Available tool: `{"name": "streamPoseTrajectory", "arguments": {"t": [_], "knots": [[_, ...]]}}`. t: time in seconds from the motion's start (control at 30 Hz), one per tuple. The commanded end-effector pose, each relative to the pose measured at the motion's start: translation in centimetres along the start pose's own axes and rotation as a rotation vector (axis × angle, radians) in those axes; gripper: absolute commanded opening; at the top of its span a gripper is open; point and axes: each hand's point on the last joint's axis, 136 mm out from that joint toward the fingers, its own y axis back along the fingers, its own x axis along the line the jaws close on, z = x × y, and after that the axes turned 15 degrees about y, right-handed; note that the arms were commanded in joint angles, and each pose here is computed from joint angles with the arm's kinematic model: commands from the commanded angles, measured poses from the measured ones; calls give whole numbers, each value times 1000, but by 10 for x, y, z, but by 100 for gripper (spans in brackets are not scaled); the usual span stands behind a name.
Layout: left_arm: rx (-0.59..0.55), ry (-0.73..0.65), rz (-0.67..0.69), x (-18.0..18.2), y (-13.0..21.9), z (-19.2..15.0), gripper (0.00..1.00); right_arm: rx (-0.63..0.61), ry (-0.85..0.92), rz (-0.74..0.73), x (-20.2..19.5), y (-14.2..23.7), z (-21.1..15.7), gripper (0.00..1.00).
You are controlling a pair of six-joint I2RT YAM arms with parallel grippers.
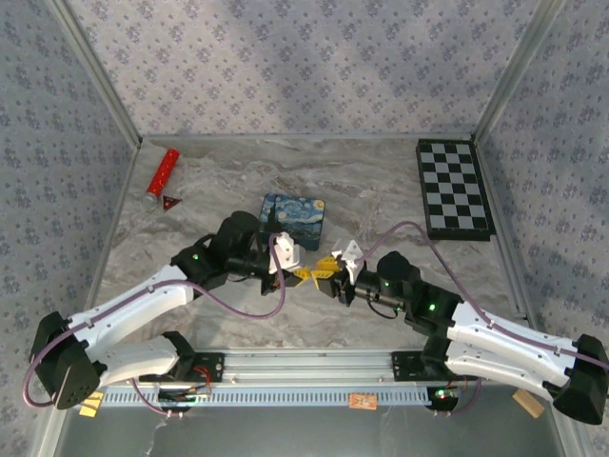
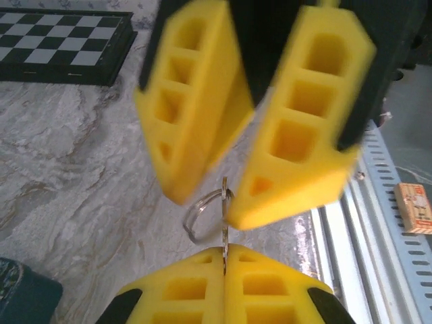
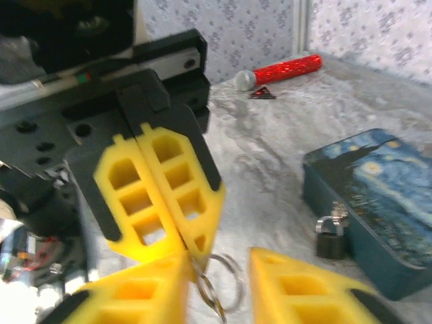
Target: Unlock a padlock with a key
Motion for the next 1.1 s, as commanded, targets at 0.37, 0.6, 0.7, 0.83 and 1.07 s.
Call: {"name": "streamPoseTrajectory", "arguments": {"t": [0.37, 0.6, 0.7, 0.83, 1.07], "knots": [[406, -140, 360, 63, -17, -42, 0, 311, -632, -173, -66, 13, -57, 65], [432, -77, 181, 39, -30, -40, 0, 291, -505, -104, -41, -1, -62, 72], [423, -49, 111, 29, -31, -37, 0, 283, -499, -84, -37, -4, -66, 75], [396, -14, 26, 16, -30, -31, 0, 255, -495, -33, -29, -11, -63, 78], [398, -2, 14, 16, -31, -31, 0, 192, -461, 12, -22, -13, -45, 78]]}}
